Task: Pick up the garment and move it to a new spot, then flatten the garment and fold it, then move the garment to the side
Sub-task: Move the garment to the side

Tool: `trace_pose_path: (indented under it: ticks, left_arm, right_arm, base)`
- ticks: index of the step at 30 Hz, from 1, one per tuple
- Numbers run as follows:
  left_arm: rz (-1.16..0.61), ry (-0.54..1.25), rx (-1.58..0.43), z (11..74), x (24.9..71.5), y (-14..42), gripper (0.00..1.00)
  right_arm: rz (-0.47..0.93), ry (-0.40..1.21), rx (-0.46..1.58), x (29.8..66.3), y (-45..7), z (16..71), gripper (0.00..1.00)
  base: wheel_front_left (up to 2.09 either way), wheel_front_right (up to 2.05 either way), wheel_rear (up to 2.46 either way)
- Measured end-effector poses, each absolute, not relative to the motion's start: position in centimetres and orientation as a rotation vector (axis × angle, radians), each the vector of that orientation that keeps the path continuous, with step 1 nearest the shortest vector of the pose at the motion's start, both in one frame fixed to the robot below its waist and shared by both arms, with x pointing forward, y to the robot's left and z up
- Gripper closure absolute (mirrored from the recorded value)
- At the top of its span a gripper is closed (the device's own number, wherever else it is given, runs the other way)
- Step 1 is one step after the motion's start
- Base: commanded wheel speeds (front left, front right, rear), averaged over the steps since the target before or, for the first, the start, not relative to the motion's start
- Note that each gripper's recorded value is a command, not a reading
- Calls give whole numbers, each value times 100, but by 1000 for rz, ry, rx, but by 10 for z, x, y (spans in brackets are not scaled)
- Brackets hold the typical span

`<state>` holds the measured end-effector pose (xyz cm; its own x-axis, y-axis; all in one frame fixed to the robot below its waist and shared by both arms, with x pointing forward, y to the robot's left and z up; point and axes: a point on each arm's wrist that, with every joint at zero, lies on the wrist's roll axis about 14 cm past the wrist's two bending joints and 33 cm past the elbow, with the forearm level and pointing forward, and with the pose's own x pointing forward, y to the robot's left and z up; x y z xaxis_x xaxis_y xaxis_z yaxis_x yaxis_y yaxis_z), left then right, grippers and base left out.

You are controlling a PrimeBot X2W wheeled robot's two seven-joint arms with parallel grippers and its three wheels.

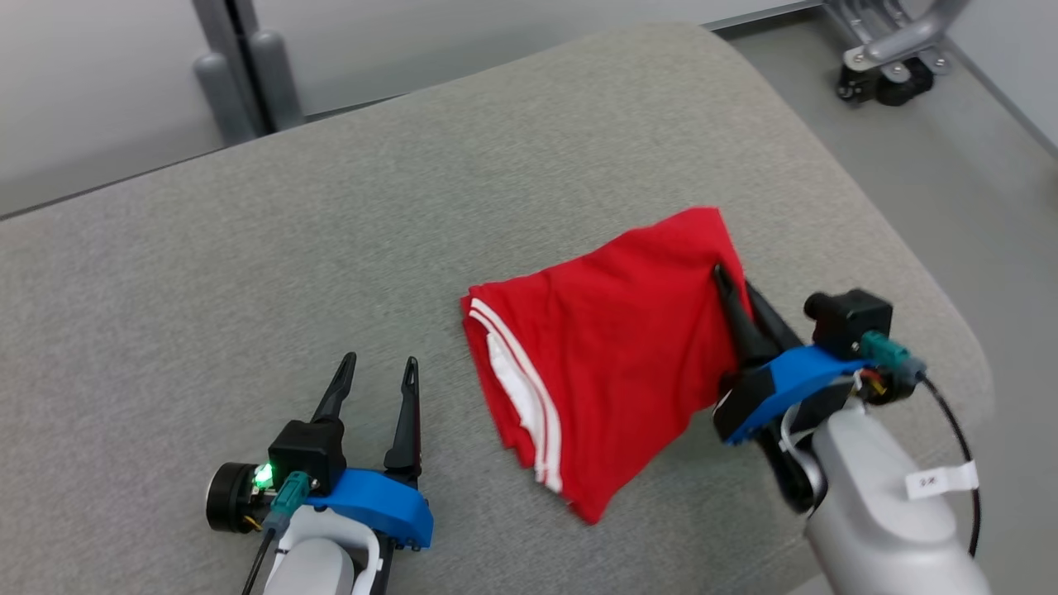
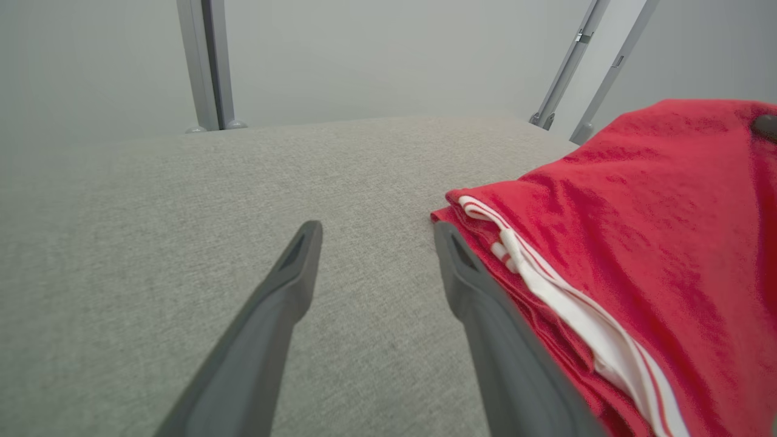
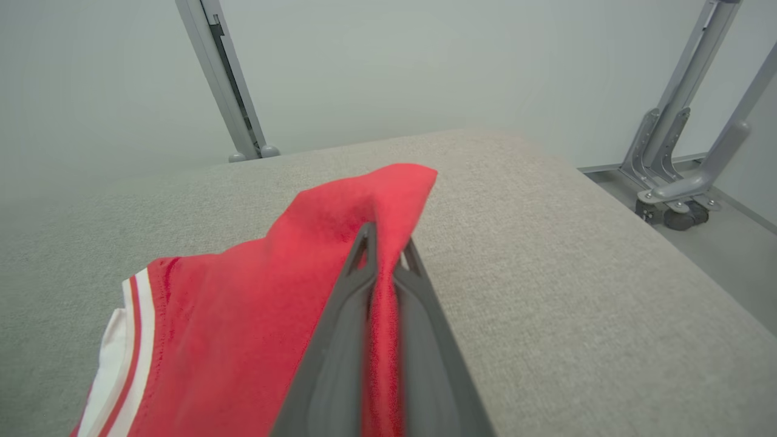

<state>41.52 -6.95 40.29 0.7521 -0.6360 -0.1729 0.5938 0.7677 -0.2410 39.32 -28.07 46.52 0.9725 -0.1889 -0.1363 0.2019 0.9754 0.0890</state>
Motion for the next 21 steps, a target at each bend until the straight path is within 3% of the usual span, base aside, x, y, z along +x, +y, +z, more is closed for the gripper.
trace_pose_path:
  ticks: [9, 18, 21]
  left_arm:
    - [-604, 285, -141, 381, 426, -36, 0]
    - [-510, 300, -129, 367, 438, 1, 0]
    - [-482, 301, -127, 365, 439, 12, 0]
  right_arm:
    - [-207, 131, -149, 449, -326, 485, 100]
    - [-348, 203, -334, 470, -404, 487, 100]
    - [-341, 231, -388, 478, -407, 480, 100]
  base:
    - [0, 0, 0]
    - [0, 0, 0]
    - [0, 0, 0]
